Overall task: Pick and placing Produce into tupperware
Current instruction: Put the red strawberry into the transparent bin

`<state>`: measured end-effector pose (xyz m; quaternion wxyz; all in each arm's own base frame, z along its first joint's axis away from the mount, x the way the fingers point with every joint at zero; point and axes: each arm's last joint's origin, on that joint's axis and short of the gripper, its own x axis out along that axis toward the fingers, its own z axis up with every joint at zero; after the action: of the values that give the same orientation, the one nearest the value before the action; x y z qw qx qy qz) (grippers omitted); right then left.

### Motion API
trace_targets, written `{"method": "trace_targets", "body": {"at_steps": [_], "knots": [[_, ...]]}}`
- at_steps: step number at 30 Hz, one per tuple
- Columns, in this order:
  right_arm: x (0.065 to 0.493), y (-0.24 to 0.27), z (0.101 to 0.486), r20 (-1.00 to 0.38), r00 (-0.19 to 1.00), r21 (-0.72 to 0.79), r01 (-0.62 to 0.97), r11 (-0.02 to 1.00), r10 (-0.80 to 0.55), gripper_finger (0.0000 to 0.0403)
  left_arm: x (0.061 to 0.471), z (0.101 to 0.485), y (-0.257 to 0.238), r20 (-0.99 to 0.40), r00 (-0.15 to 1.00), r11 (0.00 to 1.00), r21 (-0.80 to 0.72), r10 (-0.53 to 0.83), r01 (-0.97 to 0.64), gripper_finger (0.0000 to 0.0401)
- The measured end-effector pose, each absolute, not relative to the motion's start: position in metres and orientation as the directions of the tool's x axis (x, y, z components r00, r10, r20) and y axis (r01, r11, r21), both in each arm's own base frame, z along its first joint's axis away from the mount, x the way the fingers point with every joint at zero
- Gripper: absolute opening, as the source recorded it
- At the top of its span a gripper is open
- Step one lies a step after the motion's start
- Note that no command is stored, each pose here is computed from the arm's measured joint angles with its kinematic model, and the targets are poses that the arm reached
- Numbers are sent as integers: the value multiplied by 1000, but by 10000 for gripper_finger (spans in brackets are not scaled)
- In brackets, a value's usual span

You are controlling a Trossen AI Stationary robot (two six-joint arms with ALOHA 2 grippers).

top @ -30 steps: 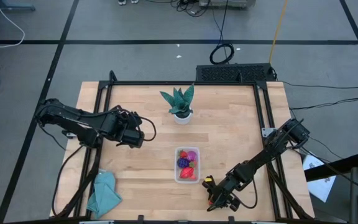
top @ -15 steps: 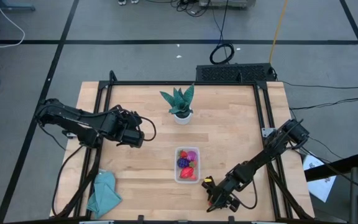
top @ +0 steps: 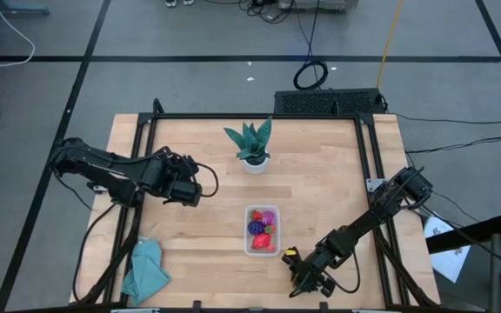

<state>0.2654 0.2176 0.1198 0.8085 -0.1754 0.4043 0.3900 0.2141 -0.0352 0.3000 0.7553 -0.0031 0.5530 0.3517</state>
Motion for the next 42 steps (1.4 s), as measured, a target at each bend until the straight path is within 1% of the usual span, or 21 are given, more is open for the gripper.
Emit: {"method": "trace_targets", "body": {"at_steps": [6, 9, 20, 25, 29, 34, 42], "knots": [[265, 218, 120, -790, 370, 32, -771, 635, 489, 145, 214, 300, -35, -838, 141, 752, 384, 528, -536, 225], [265, 218, 120, -790, 370, 32, -771, 636, 489, 135, 214, 300, -35, -838, 141, 752, 383, 527, -536, 225], [266, 217, 122, -792, 389, 9, -764, 645, 471, 138, 214, 300, -35, -838, 141, 751, 382, 527, -538, 225], [264, 212, 133, -788, 404, -1, -756, 655, 465, 138, 214, 300, -35, -838, 142, 751, 382, 527, -538, 225], [262, 209, 148, -776, 450, -41, -736, 676, 443, 139, 214, 300, -35, -838, 142, 751, 382, 527, -538, 225], [260, 203, 175, -726, 522, -83, -712, 697, 448, 139, 215, 300, -35, -838, 147, 752, 378, 526, -540, 225], [265, 177, 219, -604, 679, -196, -634, 748, 417, 139, 217, 300, -36, -837, 163, 758, 368, 522, -539, 225]]}}
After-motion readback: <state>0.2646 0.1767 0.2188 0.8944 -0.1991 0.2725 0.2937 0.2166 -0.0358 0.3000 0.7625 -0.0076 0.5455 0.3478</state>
